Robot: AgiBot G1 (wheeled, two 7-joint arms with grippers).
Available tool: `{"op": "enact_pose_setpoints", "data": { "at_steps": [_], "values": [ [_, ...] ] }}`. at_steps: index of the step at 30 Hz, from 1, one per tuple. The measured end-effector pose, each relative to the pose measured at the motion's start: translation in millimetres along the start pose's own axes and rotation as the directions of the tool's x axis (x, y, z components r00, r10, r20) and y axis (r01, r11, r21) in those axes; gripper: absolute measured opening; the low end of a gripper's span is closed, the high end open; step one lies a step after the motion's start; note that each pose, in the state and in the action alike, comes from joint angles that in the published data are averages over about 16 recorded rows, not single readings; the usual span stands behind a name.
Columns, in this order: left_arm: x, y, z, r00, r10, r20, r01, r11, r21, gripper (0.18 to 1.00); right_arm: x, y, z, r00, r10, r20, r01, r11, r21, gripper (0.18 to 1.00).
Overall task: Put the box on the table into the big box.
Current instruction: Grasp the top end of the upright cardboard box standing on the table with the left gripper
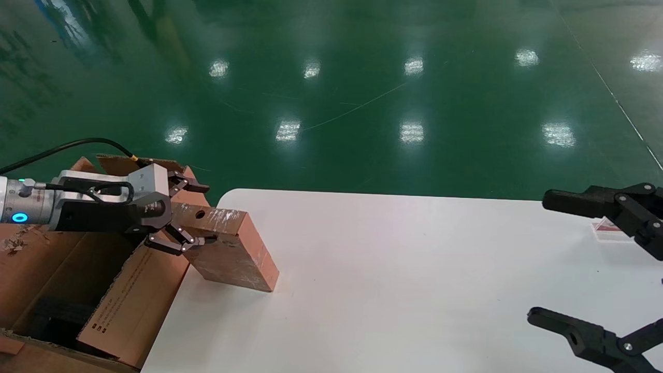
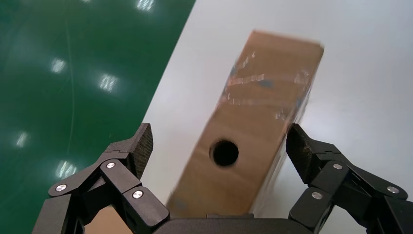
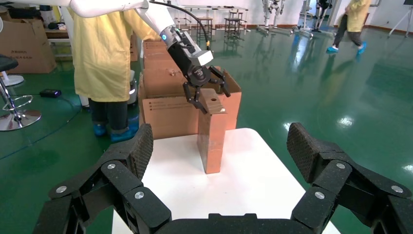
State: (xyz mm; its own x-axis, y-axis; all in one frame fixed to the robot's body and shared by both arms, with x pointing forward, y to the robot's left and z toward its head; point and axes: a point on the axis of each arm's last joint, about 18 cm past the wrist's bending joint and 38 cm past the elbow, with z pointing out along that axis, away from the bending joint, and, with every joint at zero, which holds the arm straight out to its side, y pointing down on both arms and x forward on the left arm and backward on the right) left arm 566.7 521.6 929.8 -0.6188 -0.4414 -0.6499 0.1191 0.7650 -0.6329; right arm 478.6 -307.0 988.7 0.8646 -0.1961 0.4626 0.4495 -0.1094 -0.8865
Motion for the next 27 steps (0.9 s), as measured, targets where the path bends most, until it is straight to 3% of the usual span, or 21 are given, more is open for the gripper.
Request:
{"op": "enact_pose_setpoints", "data": {
  "at_steps": [13, 27],
  "values": [
    [1.9, 6.3, 13.3, 1.0, -0.003, -0.011, 0.003, 1.0, -0.002, 1.001, 0.0, 0.0, 0.0, 1.0, 0.0, 0.0, 0.0, 1.0, 0.0, 1.001],
    [4.9, 10.1, 8.3, 1.0, -0.008, -0.027, 0.008, 1.0, -0.008, 0.981, 0.0, 0.0, 0.0, 1.0, 0.0, 0.0, 0.0, 1.0, 0.0, 0.983]
  ]
}}
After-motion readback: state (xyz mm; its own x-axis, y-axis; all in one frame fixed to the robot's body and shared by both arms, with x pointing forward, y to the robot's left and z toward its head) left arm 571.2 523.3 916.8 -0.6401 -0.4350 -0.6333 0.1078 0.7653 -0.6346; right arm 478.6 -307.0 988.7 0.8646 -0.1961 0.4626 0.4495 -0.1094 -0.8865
